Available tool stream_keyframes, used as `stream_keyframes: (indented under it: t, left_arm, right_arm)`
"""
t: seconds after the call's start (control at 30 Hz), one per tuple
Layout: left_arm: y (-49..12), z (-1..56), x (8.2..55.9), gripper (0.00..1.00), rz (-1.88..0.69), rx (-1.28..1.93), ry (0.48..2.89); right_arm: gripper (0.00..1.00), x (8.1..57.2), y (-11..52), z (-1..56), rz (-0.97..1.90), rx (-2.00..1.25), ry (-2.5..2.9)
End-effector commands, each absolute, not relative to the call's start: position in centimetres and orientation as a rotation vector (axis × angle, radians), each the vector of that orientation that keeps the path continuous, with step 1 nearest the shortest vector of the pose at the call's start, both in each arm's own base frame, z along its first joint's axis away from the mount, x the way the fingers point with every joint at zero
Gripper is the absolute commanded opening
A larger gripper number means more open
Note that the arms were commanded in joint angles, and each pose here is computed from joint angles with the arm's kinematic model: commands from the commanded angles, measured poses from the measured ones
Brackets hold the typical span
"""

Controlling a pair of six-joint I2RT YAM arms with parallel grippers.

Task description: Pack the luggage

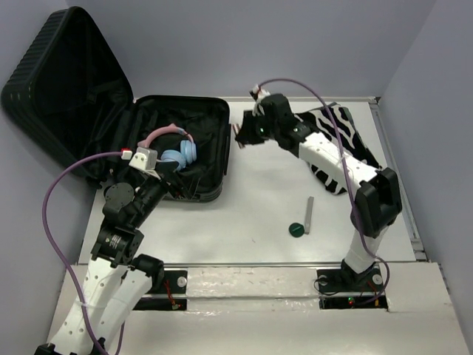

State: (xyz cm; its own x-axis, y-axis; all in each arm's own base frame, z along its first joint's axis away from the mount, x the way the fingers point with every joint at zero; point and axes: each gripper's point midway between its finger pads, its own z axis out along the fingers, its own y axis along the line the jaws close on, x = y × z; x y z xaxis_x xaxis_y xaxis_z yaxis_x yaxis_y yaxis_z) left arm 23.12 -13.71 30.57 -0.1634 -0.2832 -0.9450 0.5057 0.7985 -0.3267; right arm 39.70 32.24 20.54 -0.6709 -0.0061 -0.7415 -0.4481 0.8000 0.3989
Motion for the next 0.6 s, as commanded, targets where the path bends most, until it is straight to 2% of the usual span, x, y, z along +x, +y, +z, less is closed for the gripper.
stream_keyframes:
  t: [0.0, 0.03, 0.07, 0.1, 0.2, 0.23, 0.27, 0.3, 0.33, 0.4, 0.57]
  left_arm:
    - [-13.7, 32.0, 23.2, 0.99, -0.705, 0.19, 1.545]
    - [-13.8, 32.0, 23.1, 0.99, -0.705, 0.192, 1.545]
    - [-13.7, 32.0, 23.1, 0.99, -0.703, 0.19, 1.545]
    - [-13.7, 32.1, 23.1, 0.99, -0.704, 0.191, 1.543]
    - [-13.7, 32.2, 23.0, 0.99, -0.705, 0.194, 1.537]
    - [-13.7, 32.5, 22.8, 0.99, -0.708, 0.196, 1.527]
    - [-13.8, 32.5, 22.8, 0.99, -0.71, 0.199, 1.527]
    - [-13.8, 32.6, 22.6, 0.99, -0.712, 0.2, 1.524]
    - [-13.9, 32.7, 22.5, 0.99, -0.714, 0.205, 1.521]
    - [-14.1, 32.8, 22.4, 0.99, -0.721, 0.211, 1.519]
    - [-14.2, 32.9, 22.3, 0.99, -0.724, 0.211, 1.515]
  right_arm:
    - [0.74, 43.7, 38.5, 28.7, 0.99, -0.273, 2.006]
    - [0.84, 44.9, 38.2, 28.9, 0.965, -0.241, 2.007]
    - [0.87, 45.1, 38.4, 29.4, 0.969, -0.238, 2.012]
    - [0.88, 45.5, 37.6, 29.3, 0.944, -0.215, 2.011]
    - [0.87, 45.1, 33.8, 23.9, 0.777, -0.136, 2.125]
    - [0.85, 45.0, 31.1, 24.5, 0.694, -0.081, 2.103]
    - [0.84, 43.2, 28.9, 19.5, 0.614, -0.049, 2.21]
    - [0.83, 42.1, 27.4, 17.9, 0.556, -0.021, 2.238]
    - [0.82, 41.3, 24.6, 18.3, 0.476, 0.042, 2.214]
    - [0.8, 37.3, 19.5, 14.1, 0.304, 0.14, 2.295]
    - [0.8, 30.4, 12.3, 10.0, 0.069, 0.318, 2.402]
